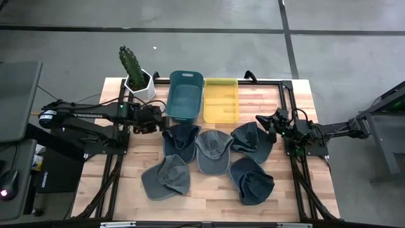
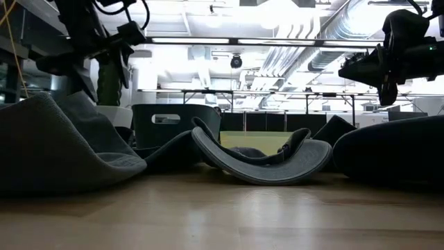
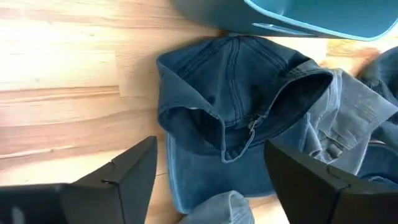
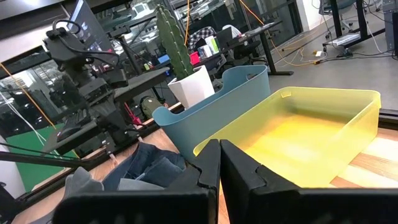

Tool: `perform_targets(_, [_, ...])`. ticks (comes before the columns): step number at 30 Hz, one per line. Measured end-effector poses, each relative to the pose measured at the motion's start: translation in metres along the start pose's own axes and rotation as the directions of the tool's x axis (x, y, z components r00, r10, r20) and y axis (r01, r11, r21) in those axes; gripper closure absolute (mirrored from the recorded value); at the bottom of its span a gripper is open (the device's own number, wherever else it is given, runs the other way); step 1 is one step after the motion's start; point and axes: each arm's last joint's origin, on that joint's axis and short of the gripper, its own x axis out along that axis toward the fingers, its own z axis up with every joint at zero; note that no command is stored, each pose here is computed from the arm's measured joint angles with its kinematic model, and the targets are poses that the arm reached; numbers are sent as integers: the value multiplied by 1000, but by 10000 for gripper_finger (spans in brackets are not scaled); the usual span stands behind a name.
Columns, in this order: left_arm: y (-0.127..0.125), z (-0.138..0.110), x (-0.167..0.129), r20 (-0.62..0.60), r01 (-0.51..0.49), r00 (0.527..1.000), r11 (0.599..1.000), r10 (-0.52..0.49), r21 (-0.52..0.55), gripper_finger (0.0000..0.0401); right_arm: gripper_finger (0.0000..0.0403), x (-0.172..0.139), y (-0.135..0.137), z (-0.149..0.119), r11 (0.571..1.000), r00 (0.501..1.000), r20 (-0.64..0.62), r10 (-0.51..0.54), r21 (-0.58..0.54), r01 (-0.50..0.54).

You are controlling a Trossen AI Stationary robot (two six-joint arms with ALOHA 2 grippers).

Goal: Pick & Place hat
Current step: Put the top left blue cap into the blue bin

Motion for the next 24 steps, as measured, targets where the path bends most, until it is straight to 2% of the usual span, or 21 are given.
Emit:
perform_targets(7, [-2, -2, 15, -43, -71, 997, 997, 71, 7, 82, 398, 0, 0, 0, 1000, 1000, 0, 0, 0, 0])
perform_targets(11, [-3, -3, 26, -42, -135, 990, 991, 136, 13, 79, 398, 0, 0, 0, 1000, 1000, -2, -1, -1, 1])
perform_targets(20, [-5, -4, 42, -41, -199, 979, 980, 199, -7, 79, 398, 0, 0, 0, 1000, 1000, -3, -2, -2, 2])
perform_targets(24, [-5, -1, 54, -4, -240, 971, 970, 240, -33, 79, 398, 0, 0, -1, 1000, 1000, -5, -3, -4, 3])
